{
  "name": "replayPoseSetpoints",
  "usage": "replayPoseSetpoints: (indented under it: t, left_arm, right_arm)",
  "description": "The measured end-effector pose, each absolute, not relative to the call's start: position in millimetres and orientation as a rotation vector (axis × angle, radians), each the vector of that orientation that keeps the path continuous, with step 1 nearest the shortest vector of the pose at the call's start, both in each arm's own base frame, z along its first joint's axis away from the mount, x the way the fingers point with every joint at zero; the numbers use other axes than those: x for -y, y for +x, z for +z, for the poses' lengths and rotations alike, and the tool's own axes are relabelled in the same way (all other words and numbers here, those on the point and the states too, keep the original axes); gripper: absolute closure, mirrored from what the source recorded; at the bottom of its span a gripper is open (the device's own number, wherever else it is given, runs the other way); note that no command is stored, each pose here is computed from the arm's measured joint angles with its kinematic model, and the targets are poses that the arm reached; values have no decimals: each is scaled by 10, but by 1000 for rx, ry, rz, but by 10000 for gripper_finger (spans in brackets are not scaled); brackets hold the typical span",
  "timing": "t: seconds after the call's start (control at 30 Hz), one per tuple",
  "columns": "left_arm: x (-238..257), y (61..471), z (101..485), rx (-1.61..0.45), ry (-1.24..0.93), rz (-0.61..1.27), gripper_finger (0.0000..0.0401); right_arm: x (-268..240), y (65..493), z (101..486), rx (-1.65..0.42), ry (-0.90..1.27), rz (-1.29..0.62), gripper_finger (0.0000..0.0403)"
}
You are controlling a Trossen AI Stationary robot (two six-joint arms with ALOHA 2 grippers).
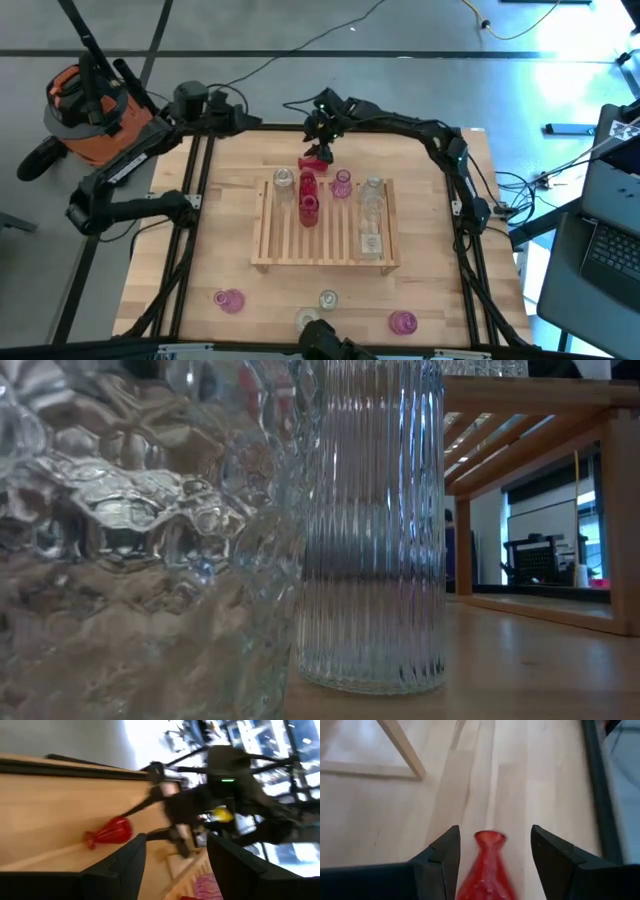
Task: Sort vases onto shelf
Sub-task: Put the red vase on the shelf aligned with the other red vase
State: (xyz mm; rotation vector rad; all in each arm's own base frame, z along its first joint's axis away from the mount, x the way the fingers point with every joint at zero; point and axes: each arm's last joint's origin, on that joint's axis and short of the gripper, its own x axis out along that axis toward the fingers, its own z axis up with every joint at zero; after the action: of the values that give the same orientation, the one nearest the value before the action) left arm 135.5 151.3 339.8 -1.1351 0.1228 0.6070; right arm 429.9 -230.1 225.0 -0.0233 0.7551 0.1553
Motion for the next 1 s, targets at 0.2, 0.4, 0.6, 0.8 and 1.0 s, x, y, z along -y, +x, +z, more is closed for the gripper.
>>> replayPoseSetpoints:
  t: [0.2, 0.4, 0.6, 0.8, 1.0]
  left_arm:
    - [-1652, 1489, 3436, -53, -1136, 487, 200]
    - [-1675, 1497, 3452, -30, -1136, 478, 200]
    - [-1673, 1494, 3461, -24, -1135, 477, 200]
    - [-1673, 1494, 3462, -23, -1136, 476, 200]
    - [-1673, 1496, 3464, -21, -1136, 475, 200]
  right_arm:
    - [2233, 4392, 1999, -860, -79, 146, 216]
    - [2167, 4358, 1997, -916, -29, 163, 229]
    - [1985, 4321, 1908, -1037, -29, 245, 229]
    - [1822, 4376, 1854, -1078, -74, 264, 229]
    - [1820, 4382, 1842, -1094, -85, 237, 228]
